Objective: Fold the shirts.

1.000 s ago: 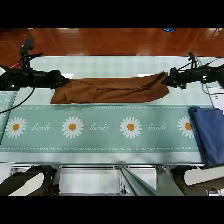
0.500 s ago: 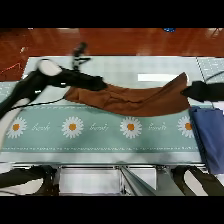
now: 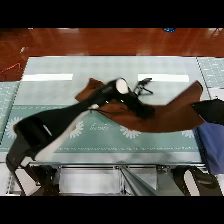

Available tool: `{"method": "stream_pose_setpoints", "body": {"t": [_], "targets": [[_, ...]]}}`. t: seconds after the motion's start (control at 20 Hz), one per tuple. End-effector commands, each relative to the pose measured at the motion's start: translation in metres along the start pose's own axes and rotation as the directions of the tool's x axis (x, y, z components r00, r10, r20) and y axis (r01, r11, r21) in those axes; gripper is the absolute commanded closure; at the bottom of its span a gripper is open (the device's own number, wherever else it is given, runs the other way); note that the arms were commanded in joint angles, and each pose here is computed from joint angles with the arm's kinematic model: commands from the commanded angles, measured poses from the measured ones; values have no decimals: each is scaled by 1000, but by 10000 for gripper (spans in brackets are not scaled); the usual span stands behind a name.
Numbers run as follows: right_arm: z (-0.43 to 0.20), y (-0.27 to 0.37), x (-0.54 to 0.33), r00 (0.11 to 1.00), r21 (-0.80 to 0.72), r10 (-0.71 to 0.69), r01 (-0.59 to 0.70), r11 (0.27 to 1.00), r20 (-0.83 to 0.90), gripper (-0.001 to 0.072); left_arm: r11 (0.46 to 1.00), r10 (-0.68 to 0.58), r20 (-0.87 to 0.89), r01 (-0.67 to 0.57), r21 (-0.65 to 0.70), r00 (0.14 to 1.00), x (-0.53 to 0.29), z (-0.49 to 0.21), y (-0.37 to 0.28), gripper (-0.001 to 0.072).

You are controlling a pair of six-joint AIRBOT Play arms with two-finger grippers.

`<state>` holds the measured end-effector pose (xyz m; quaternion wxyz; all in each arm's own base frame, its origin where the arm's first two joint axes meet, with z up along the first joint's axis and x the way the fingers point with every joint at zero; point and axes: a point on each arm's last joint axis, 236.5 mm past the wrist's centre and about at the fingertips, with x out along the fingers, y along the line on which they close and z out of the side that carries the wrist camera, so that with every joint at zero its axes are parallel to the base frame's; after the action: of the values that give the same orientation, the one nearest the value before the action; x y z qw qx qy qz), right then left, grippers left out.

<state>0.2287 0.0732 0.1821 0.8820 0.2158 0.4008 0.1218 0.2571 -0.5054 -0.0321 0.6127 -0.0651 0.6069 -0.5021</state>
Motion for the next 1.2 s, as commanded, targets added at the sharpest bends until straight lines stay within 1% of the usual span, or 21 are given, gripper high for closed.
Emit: {"method": "stream_pose_setpoints", "body": {"t": [0.0, 0.1, 0.2, 0.35, 0.45, 0.55, 0.7, 0.85, 1.05, 1.15], "targets": [[0, 7, -6, 999, 4, 18, -18, 1000, 31, 683, 999, -25, -102, 29, 38, 994, 37, -31, -31, 687], [0, 8, -5, 999, 8, 24, -24, 1000, 25, 683, 999, -26, -77, 29, 29, 997, 20, -16, -24, 687], [1, 12, -1, 999, 19, 50, -50, 999, 10, 683, 1000, -20, -25, 20, -13, 999, -23, 9, 1, 687], [7, 21, 19, 993, 37, 109, -108, 993, -37, 683, 998, 11, 59, -7, -63, 998, -119, 34, 42, 687], [15, 42, 49, 980, 34, 189, -187, 982, -65, 683, 996, 77, 134, -71, -50, 988, -189, 39, 61, 686], [19, 68, 92, 961, 33, 254, -252, 967, -108, 683, 993, 117, 255, -114, -25, 960, -261, 39, 63, 686], [15, 109, 168, 937, 10, 290, -294, 956, -194, 683, 978, 203, 430, -207, -38, 880, -360, 16, 62, 686], [0, 142, 244, 897, 23, 299, -309, 951, -325, 683, 948, 308, 546, -299, -109, 779, -428, -32, 64, 686], [-12, 166, 318, 855, 63, 321, -324, 944, -407, 683, 912, 407, 603, -340, -229, 686, -455, -93, 70, 686], [-14, 172, 343, 841, 97, 341, -331, 938, -421, 683, 905, 425, 598, -330, -268, 680, -446, -113, 75, 686]]}}
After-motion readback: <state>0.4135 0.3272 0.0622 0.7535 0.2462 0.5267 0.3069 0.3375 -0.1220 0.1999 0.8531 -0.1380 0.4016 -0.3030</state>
